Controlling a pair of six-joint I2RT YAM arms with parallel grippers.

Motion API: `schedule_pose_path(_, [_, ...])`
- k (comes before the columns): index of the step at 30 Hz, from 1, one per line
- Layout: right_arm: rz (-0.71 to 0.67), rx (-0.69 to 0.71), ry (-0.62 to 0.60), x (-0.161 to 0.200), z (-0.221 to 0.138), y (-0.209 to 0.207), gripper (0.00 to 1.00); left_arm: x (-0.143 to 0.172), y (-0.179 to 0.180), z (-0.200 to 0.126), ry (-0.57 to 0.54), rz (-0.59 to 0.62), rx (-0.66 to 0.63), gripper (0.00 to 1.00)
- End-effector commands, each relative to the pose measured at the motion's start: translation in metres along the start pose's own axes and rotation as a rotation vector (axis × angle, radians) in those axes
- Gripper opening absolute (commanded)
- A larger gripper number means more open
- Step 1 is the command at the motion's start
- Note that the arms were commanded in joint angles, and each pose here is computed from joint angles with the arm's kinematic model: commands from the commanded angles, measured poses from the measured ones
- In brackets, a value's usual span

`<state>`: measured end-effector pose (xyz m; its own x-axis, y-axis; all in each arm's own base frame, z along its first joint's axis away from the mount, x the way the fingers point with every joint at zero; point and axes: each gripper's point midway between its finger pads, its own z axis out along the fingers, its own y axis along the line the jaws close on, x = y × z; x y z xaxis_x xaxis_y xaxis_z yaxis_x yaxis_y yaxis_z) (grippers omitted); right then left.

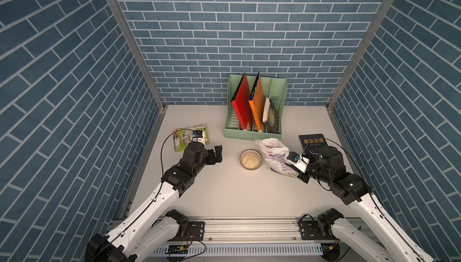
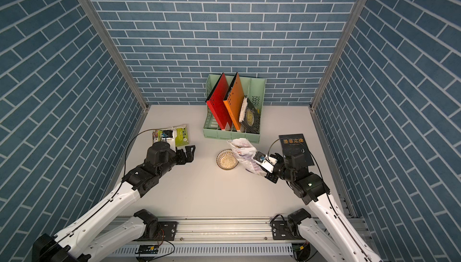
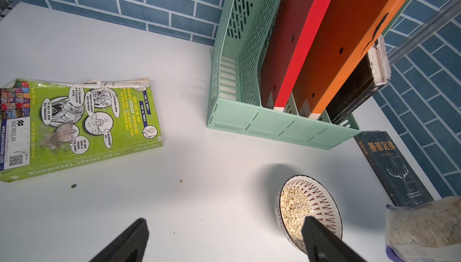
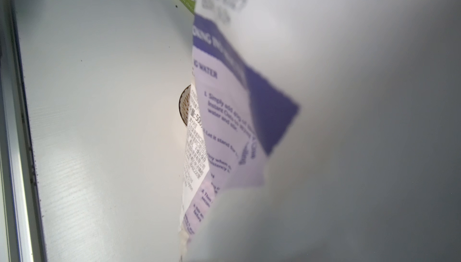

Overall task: Pour the oats into the breakfast bowl
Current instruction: Place the oats bag at the center of the board.

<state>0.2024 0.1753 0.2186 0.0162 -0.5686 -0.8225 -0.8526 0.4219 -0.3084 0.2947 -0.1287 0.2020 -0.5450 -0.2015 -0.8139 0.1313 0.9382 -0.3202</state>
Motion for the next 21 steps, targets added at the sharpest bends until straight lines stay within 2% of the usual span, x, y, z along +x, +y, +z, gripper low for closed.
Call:
schedule_pose_path(1, [-0.057,0.0,-0.435,-0.088,-0.031,-0.007,0.0,-0.011,-0.004,-0.007,-0.035,0.0,0.028,1.0])
schedule_pose_path(5, [-0.061,-0.099,-0.703,-0.117,-0.052,0.011,0.0,-0.013,-0.004,-0.013,-0.062,-0.002,0.04,1.0])
schedule_pose_path(7, [-0.024,-0.163,-0.77,-0.119,-0.05,0.017,0.0,-0.015,-0.007,-0.016,-0.079,0.003,0.059,0.99])
schedule_pose_path(13, [-0.013,-0.244,-0.715,-0.113,-0.025,0.025,0.0,-0.019,-0.021,-0.023,-0.1,0.056,0.142,1.0])
schedule_pose_path(17, [-0.01,-0.282,-0.624,-0.097,0.002,0.041,0.0,-0.028,-0.037,-0.033,-0.13,0.134,0.224,0.99])
schedule_pose_path(21, [-0.004,-0.304,-0.545,-0.083,0.032,0.062,0.0,-0.04,-0.035,-0.041,-0.166,0.184,0.191,1.0])
